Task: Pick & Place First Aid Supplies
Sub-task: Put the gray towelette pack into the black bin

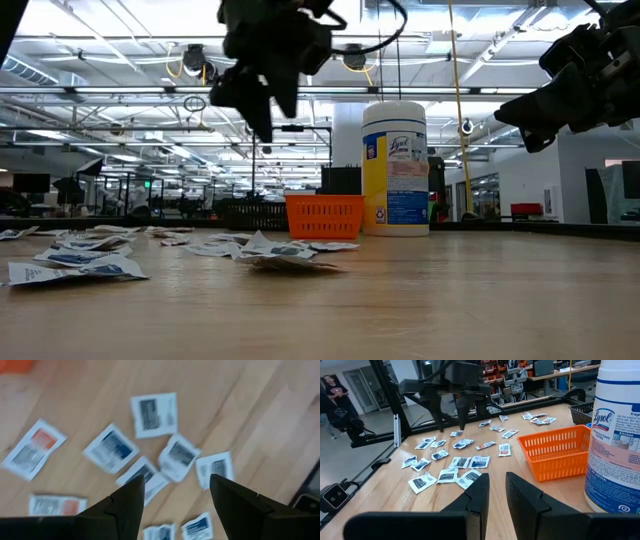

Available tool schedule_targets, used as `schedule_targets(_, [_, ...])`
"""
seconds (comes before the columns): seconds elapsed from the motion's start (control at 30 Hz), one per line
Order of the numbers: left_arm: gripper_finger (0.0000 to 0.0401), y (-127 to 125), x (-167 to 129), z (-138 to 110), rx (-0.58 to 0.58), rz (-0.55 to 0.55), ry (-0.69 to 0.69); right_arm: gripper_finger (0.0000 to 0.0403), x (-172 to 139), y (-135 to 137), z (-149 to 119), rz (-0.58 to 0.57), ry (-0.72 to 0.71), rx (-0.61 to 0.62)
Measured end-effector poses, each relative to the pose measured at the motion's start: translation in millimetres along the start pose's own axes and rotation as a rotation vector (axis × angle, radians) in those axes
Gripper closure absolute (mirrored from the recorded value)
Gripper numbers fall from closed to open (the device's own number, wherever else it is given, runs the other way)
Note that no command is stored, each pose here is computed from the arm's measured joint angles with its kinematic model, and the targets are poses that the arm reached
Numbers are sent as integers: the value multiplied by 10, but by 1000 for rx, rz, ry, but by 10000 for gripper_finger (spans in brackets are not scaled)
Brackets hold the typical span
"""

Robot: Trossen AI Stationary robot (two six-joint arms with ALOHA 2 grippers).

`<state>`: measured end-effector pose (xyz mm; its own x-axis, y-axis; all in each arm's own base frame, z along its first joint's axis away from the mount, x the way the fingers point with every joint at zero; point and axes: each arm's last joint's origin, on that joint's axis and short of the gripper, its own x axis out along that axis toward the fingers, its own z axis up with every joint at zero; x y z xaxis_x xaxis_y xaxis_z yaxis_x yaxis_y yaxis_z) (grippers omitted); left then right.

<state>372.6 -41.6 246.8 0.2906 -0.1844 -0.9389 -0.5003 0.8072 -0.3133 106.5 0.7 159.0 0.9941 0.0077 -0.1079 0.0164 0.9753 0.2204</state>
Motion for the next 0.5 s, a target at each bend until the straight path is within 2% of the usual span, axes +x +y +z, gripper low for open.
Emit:
schedule_targets(0.3, [174,-144,34,175,23,31,11,344,0,0,-1,0,0,0])
schedule_targets(0.5, [174,-162,325,176,35,82,57,344,0,-1,-3,0,1,0])
